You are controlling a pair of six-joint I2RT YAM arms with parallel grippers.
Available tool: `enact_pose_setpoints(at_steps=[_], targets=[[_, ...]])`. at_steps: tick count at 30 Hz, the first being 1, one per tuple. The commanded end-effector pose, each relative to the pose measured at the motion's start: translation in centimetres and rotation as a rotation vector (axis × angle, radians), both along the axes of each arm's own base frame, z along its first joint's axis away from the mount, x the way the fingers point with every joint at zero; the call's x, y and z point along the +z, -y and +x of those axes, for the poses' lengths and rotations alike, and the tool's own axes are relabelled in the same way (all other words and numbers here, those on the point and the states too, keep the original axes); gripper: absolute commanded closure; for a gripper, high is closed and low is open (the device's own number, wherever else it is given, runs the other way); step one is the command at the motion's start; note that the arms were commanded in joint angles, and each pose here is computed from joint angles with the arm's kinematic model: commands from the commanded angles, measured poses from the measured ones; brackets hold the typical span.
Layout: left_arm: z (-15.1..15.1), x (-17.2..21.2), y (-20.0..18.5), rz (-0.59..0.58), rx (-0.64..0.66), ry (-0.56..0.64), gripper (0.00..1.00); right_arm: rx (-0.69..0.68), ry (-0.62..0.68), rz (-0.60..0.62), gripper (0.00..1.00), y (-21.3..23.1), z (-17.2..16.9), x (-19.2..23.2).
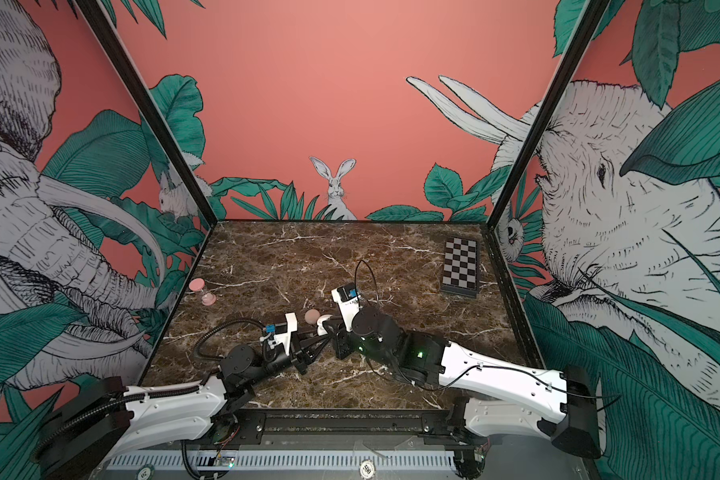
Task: Insert the wireless bluetooth earbuds into the charging case
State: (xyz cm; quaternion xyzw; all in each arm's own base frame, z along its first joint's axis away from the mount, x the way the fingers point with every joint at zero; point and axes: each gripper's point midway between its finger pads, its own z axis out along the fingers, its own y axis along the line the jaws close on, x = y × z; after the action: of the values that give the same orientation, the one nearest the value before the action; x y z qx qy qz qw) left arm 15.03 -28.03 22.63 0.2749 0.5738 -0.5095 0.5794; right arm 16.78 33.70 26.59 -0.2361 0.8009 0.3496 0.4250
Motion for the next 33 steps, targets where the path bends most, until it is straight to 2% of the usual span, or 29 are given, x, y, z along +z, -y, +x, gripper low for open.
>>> enact_pose_setpoints(at_steps=[1,14,26,33], targets=[[-0.1,1.9,-0.1,-0.044,-0.002,0.048,1.0,0.0,0.025,0.028,0.75,0.3,-0.2,1.1],[-0.3,1.5,0.1,-0.025,-0.016,0.055,1.0,0.072,-0.005,0.041,0.62,-0.7,-1.2,1.5],[-0.6,1.2,0.3,-0.008,-0.035,0.052,1.0,0.145,-0.012,0.06,0.56,-1.9,-2.1,2.3],[-0.7,1.4,0.3,-0.011,-0.04,0.064,1.0,0.116,0.001,0.059,0.53,-1.0,-1.8,2.6]])
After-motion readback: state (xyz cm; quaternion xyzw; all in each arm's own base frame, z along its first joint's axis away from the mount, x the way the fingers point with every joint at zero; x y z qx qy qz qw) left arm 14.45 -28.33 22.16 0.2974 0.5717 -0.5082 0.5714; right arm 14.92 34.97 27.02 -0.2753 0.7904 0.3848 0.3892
